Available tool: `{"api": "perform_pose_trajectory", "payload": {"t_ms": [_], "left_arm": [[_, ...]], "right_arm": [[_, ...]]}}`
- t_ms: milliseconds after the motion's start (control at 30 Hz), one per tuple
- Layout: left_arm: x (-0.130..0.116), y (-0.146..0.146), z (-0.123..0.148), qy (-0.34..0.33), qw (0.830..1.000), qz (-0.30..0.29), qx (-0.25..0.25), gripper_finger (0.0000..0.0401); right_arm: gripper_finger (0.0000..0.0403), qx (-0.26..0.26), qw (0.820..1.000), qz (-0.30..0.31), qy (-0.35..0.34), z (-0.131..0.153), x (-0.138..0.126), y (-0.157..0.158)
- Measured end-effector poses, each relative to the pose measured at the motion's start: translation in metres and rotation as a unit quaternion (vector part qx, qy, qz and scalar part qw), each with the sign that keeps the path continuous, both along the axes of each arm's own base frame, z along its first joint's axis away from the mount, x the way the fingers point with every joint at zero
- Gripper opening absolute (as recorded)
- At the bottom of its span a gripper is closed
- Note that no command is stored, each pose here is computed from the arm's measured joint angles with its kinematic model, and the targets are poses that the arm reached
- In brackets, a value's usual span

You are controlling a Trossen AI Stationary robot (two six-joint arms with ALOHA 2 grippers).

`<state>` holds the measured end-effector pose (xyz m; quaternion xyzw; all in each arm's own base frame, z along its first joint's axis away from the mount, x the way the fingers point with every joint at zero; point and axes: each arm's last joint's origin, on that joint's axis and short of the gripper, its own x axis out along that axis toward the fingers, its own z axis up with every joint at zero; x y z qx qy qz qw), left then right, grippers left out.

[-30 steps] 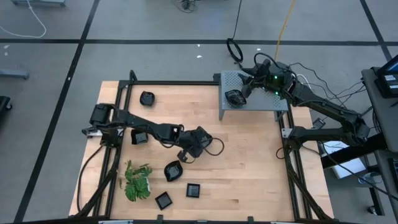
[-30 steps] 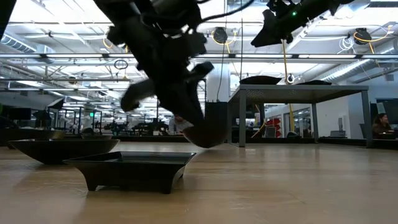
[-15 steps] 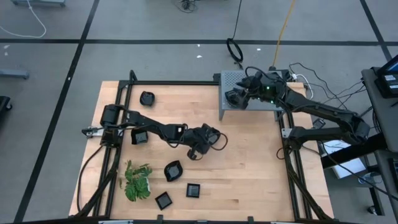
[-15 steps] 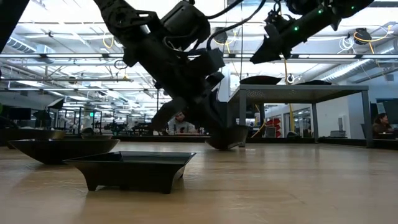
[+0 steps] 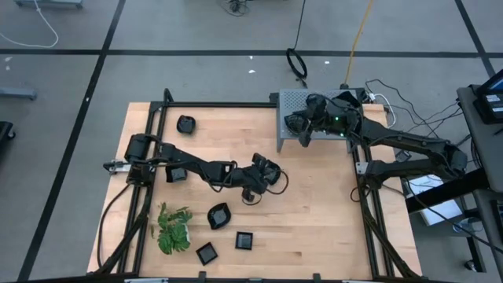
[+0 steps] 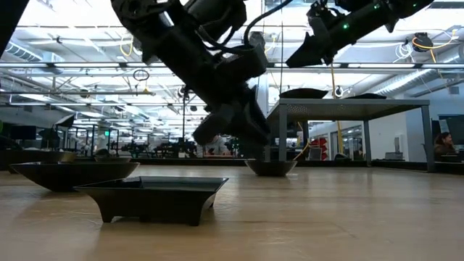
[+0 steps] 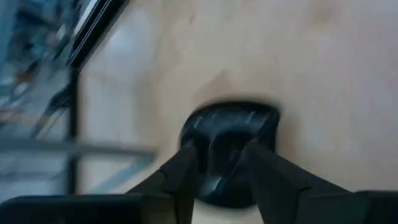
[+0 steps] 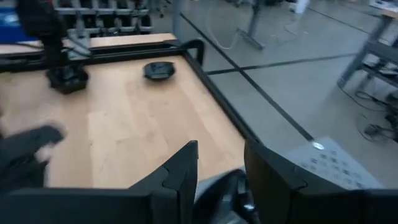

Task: Pick & Place Mini shaped plates
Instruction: Stack the leaf-shaped plate on top of the other leaf-shaped plates

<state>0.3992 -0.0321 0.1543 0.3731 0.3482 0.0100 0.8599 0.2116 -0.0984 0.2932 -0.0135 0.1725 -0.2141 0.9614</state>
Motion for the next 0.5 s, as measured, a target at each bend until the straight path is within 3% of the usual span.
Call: {"api": "perform_pose_trajectory", "payload": {"t_ms": [167, 300, 367, 500], "left_arm": [[-0.007, 0.001, 0.019, 0.003, 0.988, 0.124, 0.095, 0.0167], [-0.021, 0.008, 0.034, -0.002, 0.968, 0.224, 0.112, 0.0172], [-0.028, 0.012, 0.045, -0.022, 0.962, 0.261, 0.076, 0.0172], [-0.048, 0.022, 0.072, -0.076, 0.937, 0.341, -0.009, 0.0173]], "right_arm": [[0.0118, -0.076, 0.994, 0.071, 0.034, 0.000, 0.007, 0.018], [0.0118, -0.105, 0.988, 0.108, 0.044, -0.001, 0.012, 0.031], [0.0119, -0.085, 0.990, 0.103, 0.041, -0.003, 0.015, 0.033], [0.0119, 0.019, 0.998, 0.046, 0.028, -0.010, 0.019, 0.037]]}}
